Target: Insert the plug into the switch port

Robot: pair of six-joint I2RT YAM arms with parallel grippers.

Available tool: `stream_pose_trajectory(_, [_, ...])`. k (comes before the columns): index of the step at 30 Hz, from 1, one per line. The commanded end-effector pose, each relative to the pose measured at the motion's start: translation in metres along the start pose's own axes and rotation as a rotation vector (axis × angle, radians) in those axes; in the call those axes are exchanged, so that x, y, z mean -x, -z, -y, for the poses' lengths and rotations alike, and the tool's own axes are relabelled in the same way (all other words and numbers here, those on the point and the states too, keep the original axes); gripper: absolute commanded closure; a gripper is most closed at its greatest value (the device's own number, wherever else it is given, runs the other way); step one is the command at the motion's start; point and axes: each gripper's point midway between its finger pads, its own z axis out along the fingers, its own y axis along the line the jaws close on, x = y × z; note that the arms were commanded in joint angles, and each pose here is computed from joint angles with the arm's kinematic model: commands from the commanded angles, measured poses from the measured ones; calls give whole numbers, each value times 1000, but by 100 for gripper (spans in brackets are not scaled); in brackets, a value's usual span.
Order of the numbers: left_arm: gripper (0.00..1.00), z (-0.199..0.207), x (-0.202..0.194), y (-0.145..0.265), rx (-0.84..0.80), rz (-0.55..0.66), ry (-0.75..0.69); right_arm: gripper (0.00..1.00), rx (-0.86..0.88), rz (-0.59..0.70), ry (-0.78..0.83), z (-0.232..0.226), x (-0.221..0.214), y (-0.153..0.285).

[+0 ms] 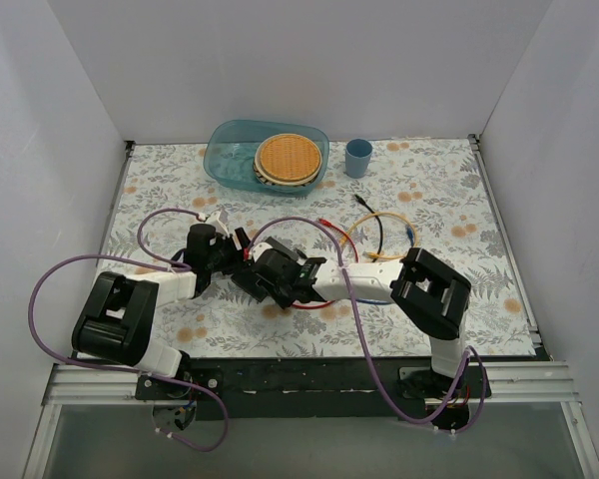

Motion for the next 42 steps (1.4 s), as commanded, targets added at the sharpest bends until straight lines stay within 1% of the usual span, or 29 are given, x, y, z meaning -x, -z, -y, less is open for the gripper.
stream_pose_trajectory(1, [35,25,-55,17,-90,-209,76,99,26,272,-70,-9,87,5])
stream_pose_trajectory(6, [35,30,-65,17,-98,-235,73,99,27,304,-70,-8,95,6])
stream_pose_trajectory(9, [36,32,-70,17,-98,-251,72,99,45,366,-80,-8,106,11])
stream_pose_trajectory(11, [36,34,-71,17,-103,-255,70,99,54,384,-87,-7,110,13])
stream_pose_trajectory(26, [37,53,-77,21,-136,-264,84,99,84,448,-124,4,141,18])
stream_pose_trajectory(34, [37,56,-93,24,-144,-310,97,99,82,519,-126,10,153,27])
stream_pose_trajectory(42, [37,62,-109,25,-153,-356,100,99,95,600,-109,12,174,39])
